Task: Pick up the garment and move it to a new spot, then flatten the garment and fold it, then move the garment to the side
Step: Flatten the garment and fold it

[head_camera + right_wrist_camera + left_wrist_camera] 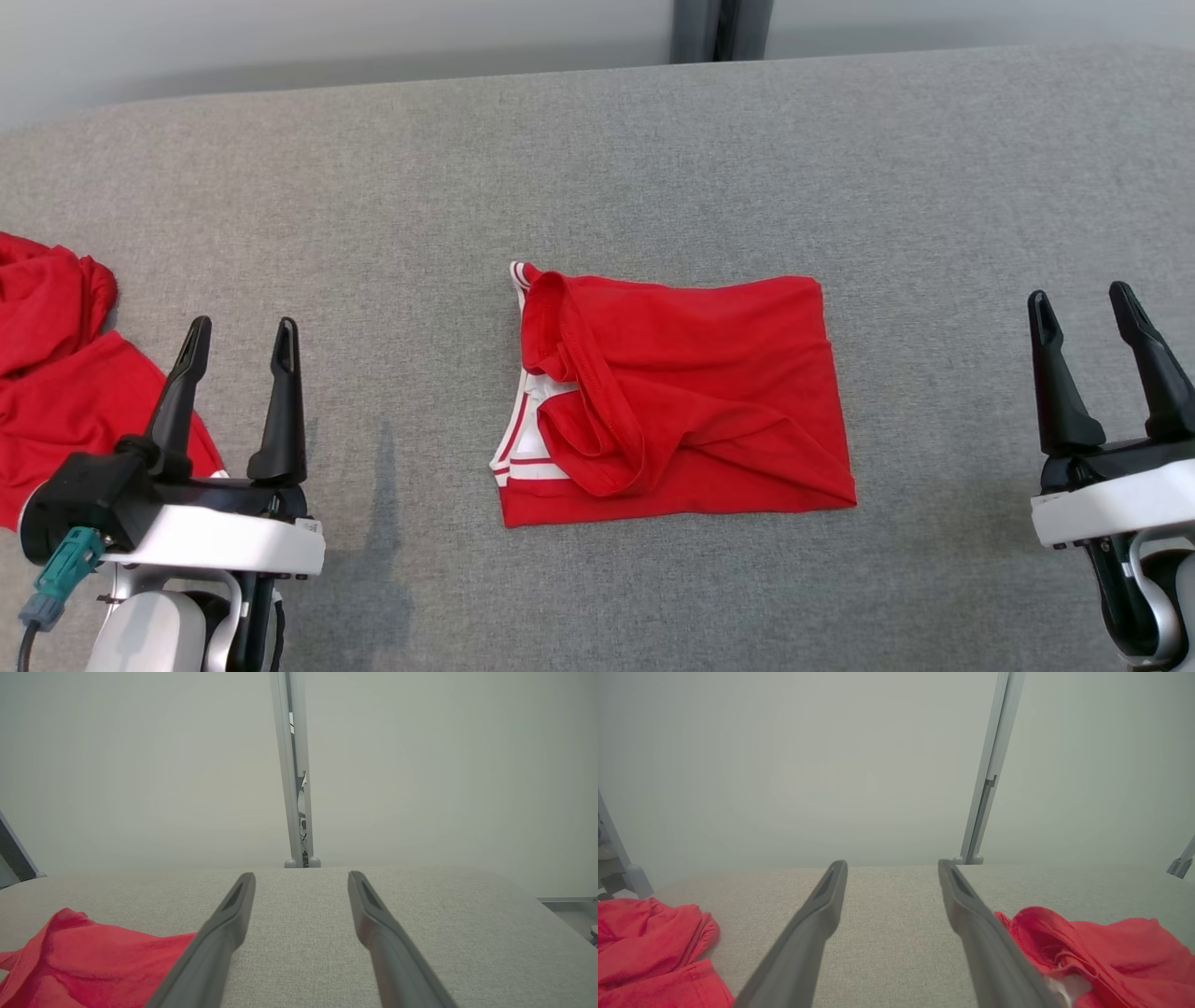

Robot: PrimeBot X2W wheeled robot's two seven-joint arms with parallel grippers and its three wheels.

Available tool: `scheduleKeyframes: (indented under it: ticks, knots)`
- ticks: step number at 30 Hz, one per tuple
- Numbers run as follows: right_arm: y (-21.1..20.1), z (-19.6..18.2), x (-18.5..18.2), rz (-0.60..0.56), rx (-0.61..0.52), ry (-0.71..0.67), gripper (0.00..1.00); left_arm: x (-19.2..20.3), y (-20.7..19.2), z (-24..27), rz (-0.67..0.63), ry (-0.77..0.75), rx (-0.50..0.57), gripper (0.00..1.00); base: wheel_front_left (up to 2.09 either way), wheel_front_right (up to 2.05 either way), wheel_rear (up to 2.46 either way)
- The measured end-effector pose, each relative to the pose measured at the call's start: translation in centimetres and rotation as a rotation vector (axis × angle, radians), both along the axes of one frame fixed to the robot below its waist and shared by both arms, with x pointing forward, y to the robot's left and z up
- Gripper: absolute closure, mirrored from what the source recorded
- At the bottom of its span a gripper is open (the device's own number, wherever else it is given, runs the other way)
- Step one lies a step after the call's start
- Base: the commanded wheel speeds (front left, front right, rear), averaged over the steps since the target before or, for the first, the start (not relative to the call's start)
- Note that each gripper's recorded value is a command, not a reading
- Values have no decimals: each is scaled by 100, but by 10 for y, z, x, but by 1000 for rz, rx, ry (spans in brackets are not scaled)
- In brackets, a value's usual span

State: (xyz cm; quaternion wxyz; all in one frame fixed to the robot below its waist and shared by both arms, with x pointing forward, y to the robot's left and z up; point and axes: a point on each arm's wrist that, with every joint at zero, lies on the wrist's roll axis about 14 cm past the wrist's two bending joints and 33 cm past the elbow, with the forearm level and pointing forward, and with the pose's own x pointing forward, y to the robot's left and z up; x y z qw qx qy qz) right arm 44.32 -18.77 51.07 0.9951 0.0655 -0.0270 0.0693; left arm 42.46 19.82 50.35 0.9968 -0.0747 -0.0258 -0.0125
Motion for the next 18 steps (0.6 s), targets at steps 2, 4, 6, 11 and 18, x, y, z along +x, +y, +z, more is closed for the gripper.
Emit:
scheduleKeyframes:
  ticks: [2,4,6,11,18]
  knots:
    - [3,-2,1,10,5,5,51,0,1,0,3,0,1,0,0,0,0]
    - [8,-5,4,30,3,21,100,-1,1,-1,6,3,1,0,0,0,0]
    - [19,-8,9,69,-1,35,100,-2,2,-2,9,7,0,0,0,0,0]
    - [75,-20,17,235,10,78,100,0,3,-3,17,7,-9,0,0,0,0]
    - [147,-57,12,454,16,201,100,1,4,-8,25,13,-20,0,0,0,0]
